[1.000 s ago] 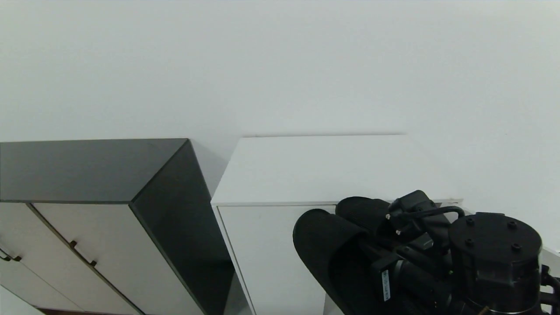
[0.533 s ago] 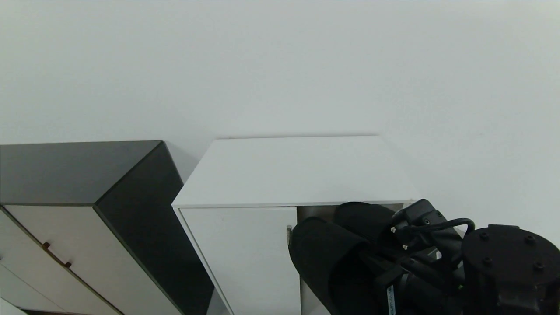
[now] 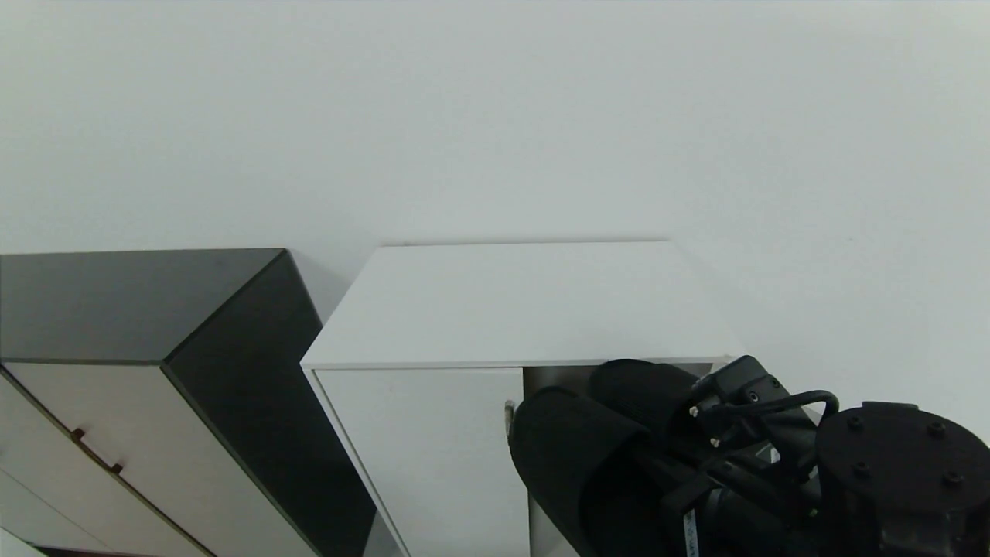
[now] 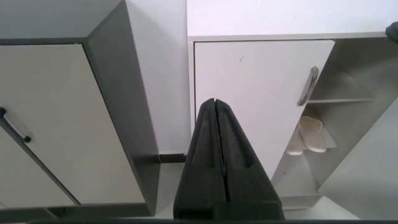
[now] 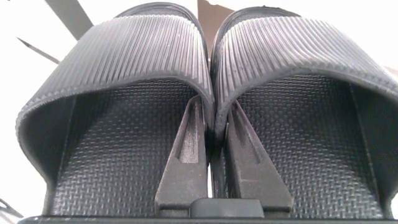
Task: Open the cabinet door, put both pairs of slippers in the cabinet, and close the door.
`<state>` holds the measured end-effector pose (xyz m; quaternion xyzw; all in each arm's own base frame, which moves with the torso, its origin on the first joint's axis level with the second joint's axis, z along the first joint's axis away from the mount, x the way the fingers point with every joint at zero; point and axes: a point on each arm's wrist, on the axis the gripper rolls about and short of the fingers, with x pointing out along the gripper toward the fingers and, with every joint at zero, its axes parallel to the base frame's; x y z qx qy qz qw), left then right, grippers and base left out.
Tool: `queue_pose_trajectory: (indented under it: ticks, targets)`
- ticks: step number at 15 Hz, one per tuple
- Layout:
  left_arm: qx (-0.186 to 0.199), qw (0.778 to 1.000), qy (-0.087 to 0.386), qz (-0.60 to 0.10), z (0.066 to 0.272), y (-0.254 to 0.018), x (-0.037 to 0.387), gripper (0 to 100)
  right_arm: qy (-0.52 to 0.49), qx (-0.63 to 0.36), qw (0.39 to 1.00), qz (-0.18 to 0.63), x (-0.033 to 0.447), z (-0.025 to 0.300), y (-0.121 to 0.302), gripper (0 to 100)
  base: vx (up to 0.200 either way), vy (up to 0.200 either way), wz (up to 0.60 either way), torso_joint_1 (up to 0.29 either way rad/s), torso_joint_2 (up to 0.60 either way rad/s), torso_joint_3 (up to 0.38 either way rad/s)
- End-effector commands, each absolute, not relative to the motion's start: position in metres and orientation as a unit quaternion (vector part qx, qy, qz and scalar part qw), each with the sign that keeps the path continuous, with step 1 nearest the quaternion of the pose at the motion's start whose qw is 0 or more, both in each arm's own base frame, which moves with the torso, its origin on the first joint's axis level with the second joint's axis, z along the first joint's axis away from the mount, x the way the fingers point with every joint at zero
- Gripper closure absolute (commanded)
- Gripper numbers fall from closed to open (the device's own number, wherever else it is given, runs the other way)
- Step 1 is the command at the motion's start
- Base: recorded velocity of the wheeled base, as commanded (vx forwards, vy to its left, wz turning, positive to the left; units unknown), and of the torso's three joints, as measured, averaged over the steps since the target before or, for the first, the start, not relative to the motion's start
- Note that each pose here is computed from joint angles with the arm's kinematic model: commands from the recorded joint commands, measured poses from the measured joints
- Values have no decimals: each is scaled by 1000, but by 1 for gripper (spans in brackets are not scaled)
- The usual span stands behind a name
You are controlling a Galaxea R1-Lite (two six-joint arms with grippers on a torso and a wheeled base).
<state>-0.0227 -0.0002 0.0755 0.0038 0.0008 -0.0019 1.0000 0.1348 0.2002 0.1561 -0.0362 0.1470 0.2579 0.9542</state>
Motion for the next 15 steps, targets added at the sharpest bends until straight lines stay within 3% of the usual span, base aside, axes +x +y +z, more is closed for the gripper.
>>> queue_pose_trajectory:
  ticks: [1,9,15]
  targets:
    - [4,1000,1,-2,76,0,-23,100,149,-39,954,257,135,154,201,100,0,0,0,0,0,0]
    - [4,1000,1,-2,76,0,-23,100,153,-42,954,256,134,152,199,100,0,0,0,0,0,0]
    - [4,1000,1,-2,76,0,-23,100,149,-40,954,256,134,153,198,100,0,0,0,-199,459,261]
